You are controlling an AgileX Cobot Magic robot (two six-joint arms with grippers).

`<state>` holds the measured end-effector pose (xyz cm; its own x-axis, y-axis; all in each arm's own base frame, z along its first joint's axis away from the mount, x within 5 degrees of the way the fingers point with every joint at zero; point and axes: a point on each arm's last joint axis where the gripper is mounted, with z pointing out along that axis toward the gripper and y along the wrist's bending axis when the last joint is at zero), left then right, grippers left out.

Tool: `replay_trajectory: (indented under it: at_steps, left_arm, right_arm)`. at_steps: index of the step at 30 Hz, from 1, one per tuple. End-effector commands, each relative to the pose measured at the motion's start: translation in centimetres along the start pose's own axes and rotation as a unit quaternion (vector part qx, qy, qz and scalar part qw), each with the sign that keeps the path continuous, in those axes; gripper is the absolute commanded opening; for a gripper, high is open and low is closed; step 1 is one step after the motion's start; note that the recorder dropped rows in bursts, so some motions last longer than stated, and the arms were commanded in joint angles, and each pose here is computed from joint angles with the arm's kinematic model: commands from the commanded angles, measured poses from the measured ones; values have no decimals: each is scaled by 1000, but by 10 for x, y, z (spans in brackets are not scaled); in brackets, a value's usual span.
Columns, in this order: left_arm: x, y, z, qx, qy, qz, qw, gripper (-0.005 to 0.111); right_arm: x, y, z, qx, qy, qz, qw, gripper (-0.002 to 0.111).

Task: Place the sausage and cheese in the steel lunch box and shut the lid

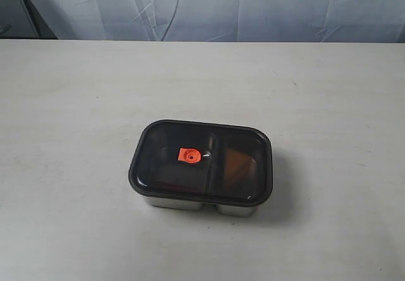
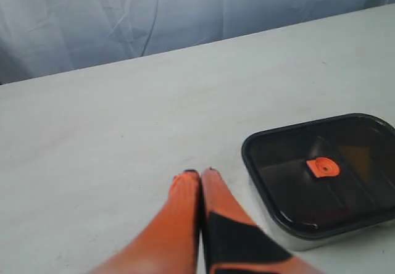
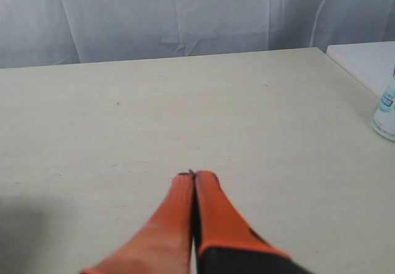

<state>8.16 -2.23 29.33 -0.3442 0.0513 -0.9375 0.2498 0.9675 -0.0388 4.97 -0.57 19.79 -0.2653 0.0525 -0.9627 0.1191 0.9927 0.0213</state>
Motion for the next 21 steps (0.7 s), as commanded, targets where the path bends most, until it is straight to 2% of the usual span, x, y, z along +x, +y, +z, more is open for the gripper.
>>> replay_trajectory:
  at_steps: [1,8,11,21]
  left_arm:
    - [23,8,-3,-38,-54,-22,998,0]
    - [63,15,-7,-97,-86,-32,991,0]
    - [75,15,-6,-104,-92,-20,990,0]
    - [112,16,7,-106,-61,-36,992,0]
  right_arm:
    - [1,0,0,1,-5,7,1000,-1]
    - [1,0,0,1,-5,7,1000,-1]
    - [1,0,0,1,-5,7,1000,-1]
    - [1,0,0,1,-5,7,1000,-1]
